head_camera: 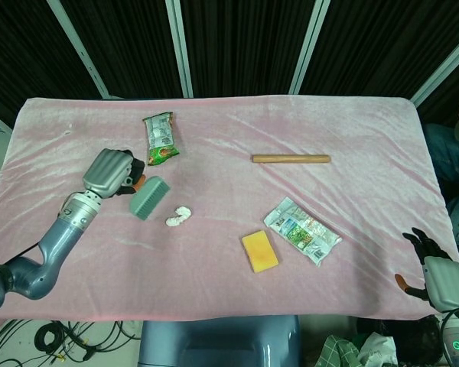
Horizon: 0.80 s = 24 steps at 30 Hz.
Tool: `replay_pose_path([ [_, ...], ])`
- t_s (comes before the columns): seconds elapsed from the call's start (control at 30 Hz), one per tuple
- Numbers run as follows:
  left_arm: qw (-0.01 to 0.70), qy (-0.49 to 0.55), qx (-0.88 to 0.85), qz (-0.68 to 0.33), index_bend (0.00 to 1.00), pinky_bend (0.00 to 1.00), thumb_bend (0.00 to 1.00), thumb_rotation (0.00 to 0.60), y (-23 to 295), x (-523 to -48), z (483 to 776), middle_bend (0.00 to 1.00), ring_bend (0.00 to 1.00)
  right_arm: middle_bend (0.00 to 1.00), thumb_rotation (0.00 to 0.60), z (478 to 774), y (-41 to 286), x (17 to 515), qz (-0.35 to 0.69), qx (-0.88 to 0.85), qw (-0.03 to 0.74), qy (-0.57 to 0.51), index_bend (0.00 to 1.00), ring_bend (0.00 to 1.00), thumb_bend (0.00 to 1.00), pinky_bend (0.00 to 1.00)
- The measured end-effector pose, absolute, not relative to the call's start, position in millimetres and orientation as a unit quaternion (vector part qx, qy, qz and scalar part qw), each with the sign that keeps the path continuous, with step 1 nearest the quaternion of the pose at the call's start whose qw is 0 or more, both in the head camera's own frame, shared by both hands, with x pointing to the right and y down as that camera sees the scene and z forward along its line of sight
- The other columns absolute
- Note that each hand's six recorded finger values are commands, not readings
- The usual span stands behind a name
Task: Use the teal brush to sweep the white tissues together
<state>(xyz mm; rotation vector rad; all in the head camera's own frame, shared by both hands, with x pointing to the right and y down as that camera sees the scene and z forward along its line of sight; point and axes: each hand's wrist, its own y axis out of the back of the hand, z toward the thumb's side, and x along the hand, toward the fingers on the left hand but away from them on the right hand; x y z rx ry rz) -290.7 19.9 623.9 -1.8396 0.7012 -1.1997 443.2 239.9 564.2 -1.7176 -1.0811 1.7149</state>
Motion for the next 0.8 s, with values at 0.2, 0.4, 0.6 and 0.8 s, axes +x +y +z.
replay_pose_path([
  [0.2,0.444,0.224,-0.659,-0.564,0.78,0.56,0.50,0.600,21.4,-323.0,618.8,0.77,0.47,0.07,0.600,564.2,239.8,443.6,0.627,-0.627,0.239,-0.396,0.16,0.14,0.21,0.28],
  [0.4,0.473,0.161,-0.592,-0.632,0.78,0.55,0.51,0.600,23.1,-345.9,626.1,0.77,0.47,0.07,0.600,564.4,239.5,443.8,0.627,-0.628,0.237,-0.396,0.16,0.14,0.21,0.28],
  [0.6,0.469,0.113,-0.558,-0.675,0.78,0.55,0.51,0.600,31.3,-351.9,650.1,0.77,0.47,0.07,0.600,564.0,239.6,444.0,0.626,-0.628,0.237,-0.397,0.16,0.14,0.21,0.27],
  [0.8,0.463,0.106,-0.575,-0.666,0.74,0.53,0.50,0.600,34.8,-338.8,662.8,0.74,0.45,0.07,0.600,564.2,239.4,444.0,0.626,-0.628,0.236,-0.397,0.16,0.14,0.21,0.27],
])
